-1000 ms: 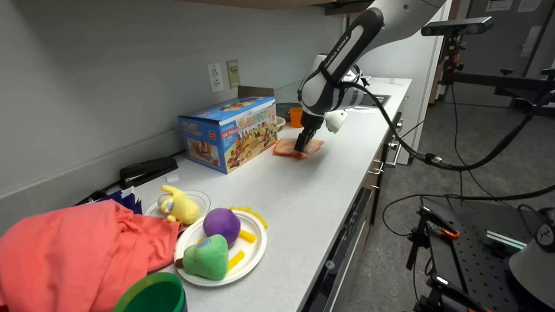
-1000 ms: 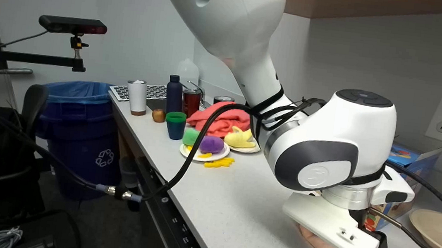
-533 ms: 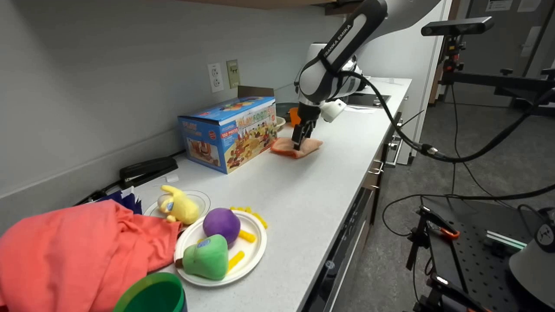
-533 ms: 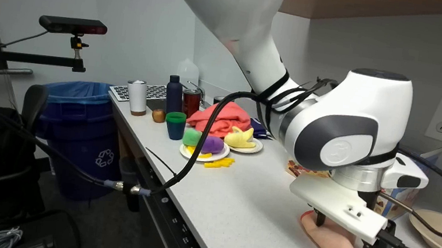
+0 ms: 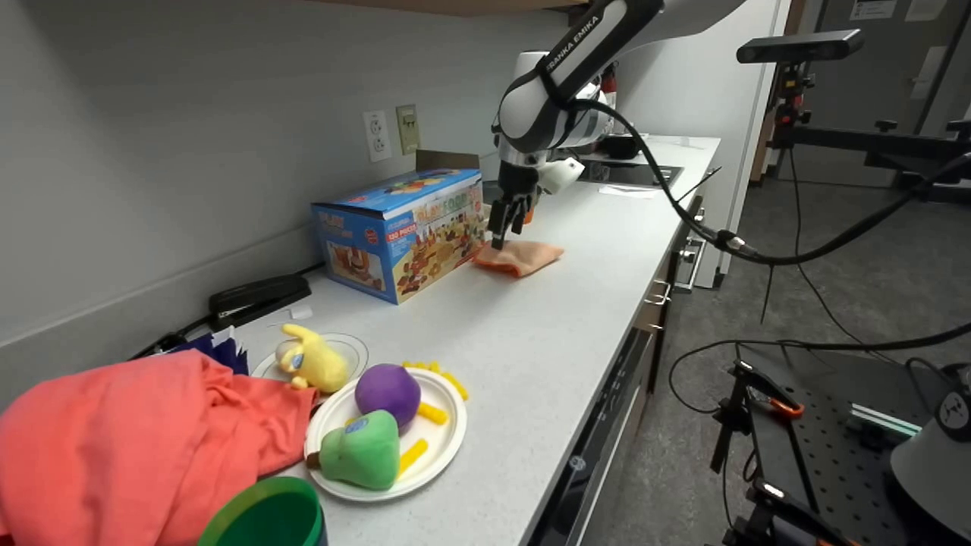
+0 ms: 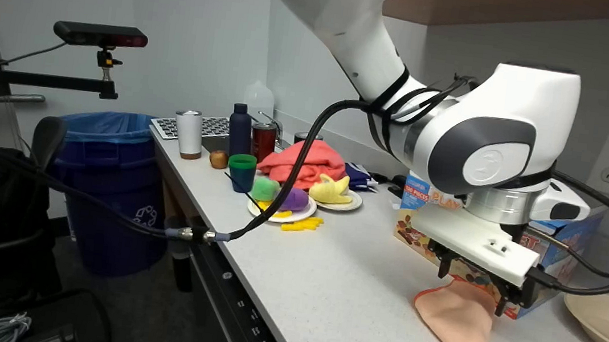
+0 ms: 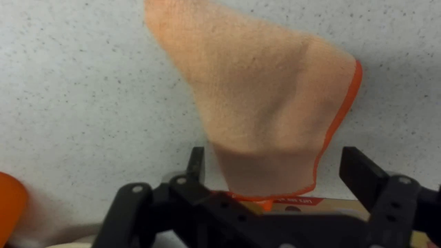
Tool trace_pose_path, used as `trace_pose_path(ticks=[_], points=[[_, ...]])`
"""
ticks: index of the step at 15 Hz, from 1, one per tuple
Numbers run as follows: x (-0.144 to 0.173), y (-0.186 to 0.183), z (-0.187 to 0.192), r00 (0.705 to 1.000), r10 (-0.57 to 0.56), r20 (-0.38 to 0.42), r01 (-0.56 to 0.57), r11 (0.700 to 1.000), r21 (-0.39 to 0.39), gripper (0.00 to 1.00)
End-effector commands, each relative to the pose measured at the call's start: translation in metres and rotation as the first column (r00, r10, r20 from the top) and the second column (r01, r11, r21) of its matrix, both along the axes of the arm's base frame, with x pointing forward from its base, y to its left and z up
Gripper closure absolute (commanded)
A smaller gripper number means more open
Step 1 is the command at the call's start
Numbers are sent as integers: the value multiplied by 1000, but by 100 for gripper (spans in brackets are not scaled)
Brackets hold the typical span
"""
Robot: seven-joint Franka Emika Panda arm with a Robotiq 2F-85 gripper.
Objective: Unfold the orange cloth
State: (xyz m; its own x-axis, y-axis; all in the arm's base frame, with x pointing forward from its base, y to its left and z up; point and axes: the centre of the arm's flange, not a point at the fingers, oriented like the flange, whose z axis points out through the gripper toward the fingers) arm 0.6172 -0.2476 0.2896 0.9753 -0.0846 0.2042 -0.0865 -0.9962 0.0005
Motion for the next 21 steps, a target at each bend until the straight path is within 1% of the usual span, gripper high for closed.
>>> trace_pose_path(ticks=[1, 3, 4, 5, 6, 7, 8, 12, 13, 14, 15, 16, 17, 18, 19, 20, 21], points=[[25, 30, -21, 1000, -2, 4, 2, 1000, 4, 0], [31, 50, -32, 1000, 5, 5, -5, 1000, 0, 1], [35, 60, -35, 1000, 7, 8, -7, 1000, -5, 6], [38, 69, -37, 1000, 6, 15, -5, 1000, -9, 15], [40, 77, -39, 1000, 3, 22, -3, 1000, -13, 30], [43, 39, -37, 1000, 14, 28, -14, 1000, -20, 37], [44, 39, -35, 999, 13, 35, -12, 1000, -23, 47], [42, 19, -27, 998, -21, 52, 23, 999, -38, 76], [42, 16, -27, 998, -25, 52, 27, 999, -40, 35], [42, 13, -27, 998, -29, 54, 32, 999, -41, 39], [42, 12, -27, 998, -33, 56, 35, 999, -38, 38], [42, 11, -28, 998, -34, 59, 36, 999, -39, 43], [43, 10, -27, 998, -33, 58, 35, 999, -38, 74], [43, 9, -28, 998, -30, 57, 33, 999, -40, 70], [44, 9, -28, 998, -30, 53, 32, 999, -41, 46], [44, 9, -28, 998, -32, 55, 34, 998, -43, 25], [44, 9, -28, 998, -34, 57, 37, 998, -42, 26]])
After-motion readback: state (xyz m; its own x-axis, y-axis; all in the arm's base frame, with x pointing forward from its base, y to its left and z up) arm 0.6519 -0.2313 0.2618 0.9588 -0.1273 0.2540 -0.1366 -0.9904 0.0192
